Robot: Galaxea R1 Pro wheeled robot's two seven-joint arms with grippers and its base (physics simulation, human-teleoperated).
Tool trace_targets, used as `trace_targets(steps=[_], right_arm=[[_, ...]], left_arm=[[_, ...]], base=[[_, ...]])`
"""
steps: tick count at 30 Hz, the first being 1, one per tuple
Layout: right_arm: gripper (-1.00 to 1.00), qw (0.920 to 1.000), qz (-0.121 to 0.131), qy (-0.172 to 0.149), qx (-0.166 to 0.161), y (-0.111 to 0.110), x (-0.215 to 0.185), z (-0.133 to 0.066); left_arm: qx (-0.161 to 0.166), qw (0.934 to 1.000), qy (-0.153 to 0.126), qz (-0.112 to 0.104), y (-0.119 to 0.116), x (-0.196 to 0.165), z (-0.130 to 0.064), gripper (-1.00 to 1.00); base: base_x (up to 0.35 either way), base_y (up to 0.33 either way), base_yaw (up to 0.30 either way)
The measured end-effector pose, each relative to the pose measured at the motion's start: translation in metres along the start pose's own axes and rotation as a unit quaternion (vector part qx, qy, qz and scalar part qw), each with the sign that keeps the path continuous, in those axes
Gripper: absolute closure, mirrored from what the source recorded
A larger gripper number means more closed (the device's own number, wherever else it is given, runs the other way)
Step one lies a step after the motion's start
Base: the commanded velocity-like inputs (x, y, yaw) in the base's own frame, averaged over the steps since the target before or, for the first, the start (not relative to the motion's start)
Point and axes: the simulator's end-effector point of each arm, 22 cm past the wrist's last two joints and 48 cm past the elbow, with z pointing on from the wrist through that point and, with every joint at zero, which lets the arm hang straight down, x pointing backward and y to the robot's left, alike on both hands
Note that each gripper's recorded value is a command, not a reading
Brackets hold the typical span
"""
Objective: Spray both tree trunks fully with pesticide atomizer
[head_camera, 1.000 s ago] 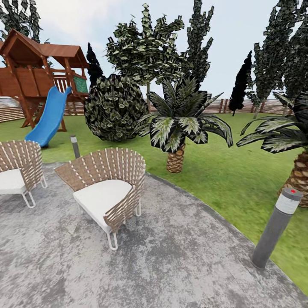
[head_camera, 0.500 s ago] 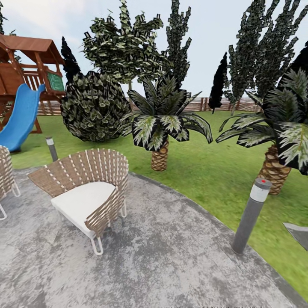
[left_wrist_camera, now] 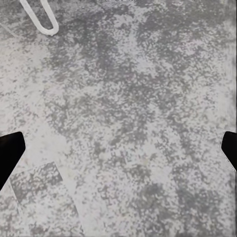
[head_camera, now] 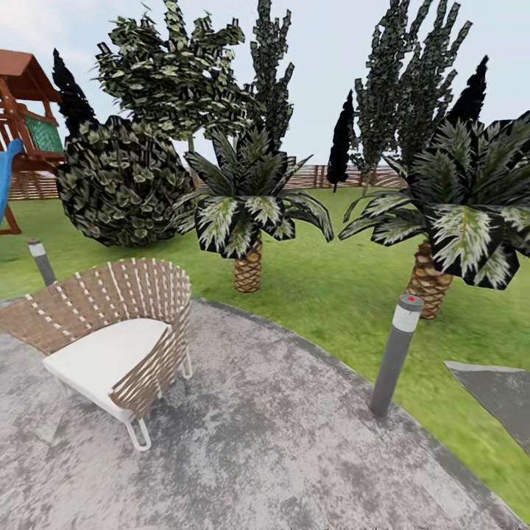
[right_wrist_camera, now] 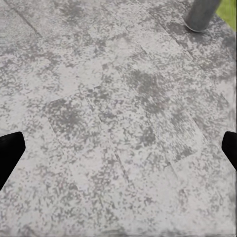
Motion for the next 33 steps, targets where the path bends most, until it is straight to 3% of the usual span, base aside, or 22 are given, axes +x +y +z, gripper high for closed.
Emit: trace_targets(steps=[33], right_arm=[[-1.00,0.9999,-0.001,0.010,-0.001,0.004,0.051,0.035]], left_arm=[[-0.001,0.9999,0.012,0.001,-0.002,0.050,0.040,-1.00]], base=[[0.000,0.000,-0.266]])
